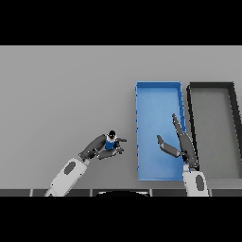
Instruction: Pick up the blue pipe and place it into the blue bin.
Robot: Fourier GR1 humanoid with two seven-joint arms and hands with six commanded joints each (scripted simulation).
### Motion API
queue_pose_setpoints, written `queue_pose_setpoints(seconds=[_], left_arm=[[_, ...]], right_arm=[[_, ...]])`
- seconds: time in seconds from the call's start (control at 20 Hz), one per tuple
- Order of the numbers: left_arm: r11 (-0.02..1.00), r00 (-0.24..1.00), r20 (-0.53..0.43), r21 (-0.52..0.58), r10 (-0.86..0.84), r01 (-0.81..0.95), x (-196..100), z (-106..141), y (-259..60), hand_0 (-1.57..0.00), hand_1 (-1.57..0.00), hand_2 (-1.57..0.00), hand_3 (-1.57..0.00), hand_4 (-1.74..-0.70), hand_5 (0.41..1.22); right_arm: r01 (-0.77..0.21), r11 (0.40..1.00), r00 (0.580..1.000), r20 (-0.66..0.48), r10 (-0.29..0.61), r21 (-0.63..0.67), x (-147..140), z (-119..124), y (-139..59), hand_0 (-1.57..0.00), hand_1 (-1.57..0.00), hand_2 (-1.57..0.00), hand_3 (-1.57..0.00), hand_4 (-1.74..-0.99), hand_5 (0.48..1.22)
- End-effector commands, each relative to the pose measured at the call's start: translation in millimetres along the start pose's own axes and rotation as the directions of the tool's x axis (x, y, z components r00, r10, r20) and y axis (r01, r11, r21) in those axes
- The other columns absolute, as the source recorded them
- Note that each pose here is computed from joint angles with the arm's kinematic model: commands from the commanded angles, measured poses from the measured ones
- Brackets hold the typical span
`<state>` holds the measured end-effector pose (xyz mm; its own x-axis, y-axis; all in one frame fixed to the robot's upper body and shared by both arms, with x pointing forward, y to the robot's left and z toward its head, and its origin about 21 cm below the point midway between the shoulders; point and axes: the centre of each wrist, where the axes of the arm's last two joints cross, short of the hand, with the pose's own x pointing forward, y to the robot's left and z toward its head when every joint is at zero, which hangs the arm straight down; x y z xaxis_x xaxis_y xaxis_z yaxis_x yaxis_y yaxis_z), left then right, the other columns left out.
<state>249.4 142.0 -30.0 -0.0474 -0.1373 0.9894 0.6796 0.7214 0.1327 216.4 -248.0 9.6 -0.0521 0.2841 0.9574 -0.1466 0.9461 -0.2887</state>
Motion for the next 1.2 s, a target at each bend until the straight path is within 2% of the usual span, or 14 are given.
queue_pose_setpoints(seconds=[0.0, 0.1, 0.2, 0.35, 0.6, 0.8, 1.15], left_arm=[[1.000, 1.000, 0.007, 0.003, -0.001, 0.001, -0.7, 1.6, -2.0, -1.31, -1.35, -1.37, -1.35, -1.66, 1.139], [1.000, 0.999, 0.041, 0.006, 0.006, -0.006, 3.4, 0.8, -2.1, -1.41, -1.43, -1.44, -1.40, -1.68, 1.168], [1.000, 0.995, 0.103, -0.001, 0.012, -0.012, 18.0, -5.4, -6.9, -1.47, -1.48, -1.49, -1.43, -1.70, 1.187], [1.000, 0.979, 0.203, -0.015, 0.013, -0.011, 42.3, -15.6, -12.6, -1.52, -1.52, -1.53, -1.45, -1.71, 1.204], [0.998, 0.968, 0.252, -0.065, 0.017, 0.000, 73.9, -20.4, -19.5, -1.55, -1.56, -1.56, -1.45, -1.72, 1.215], [0.996, 0.974, 0.225, -0.082, -0.014, 0.034, 84.6, -22.2, -17.0, -1.56, -1.56, -1.57, -1.44, -1.73, 1.219], [0.996, 0.983, 0.180, -0.080, -0.023, 0.038, 83.5, -23.5, -13.8, -1.57, -1.57, -1.57, -1.44, -1.73, 1.220]], right_arm=[[-0.003, 1.000, 1.000, 0.011, 0.003, 0.000, 0.3, 0.8, 1.4, 0.00, 0.00, 0.00, 0.00, -1.294, 0.666], [-0.016, 1.000, 1.000, 0.009, 0.016, -0.001, -0.2, -2.1, 0.9, 0.00, 0.00, 0.00, 0.00, -1.281, 0.663], [0.005, 1.000, 1.000, -0.007, -0.005, -0.001, -2.3, -3.9, -2.3, 0.00, 0.00, 0.00, 0.00, -1.279, 0.656], [-0.013, 1.000, 1.000, 0.023, 0.013, -0.002, -0.8, -1.9, 0.4, 0.00, 0.00, 0.00, 0.00, -1.280, 0.663], [-0.047, 0.999, 0.999, 0.015, 0.047, 0.005, -3.1, 1.6, -0.9, 0.00, 0.00, 0.00, 0.00, -1.275, 0.683], [-0.032, 0.999, 0.999, 0.020, 0.032, -0.004, -5.8, 0.0, -0.3, 0.00, 0.00, 0.00, 0.00, -1.273, 0.688], [-0.012, 0.998, 1.000, 0.025, 0.010, 0.068, -11.0, -13.1, -5.9, 0.00, 0.00, 0.00, 0.00, -1.250, 0.688]])
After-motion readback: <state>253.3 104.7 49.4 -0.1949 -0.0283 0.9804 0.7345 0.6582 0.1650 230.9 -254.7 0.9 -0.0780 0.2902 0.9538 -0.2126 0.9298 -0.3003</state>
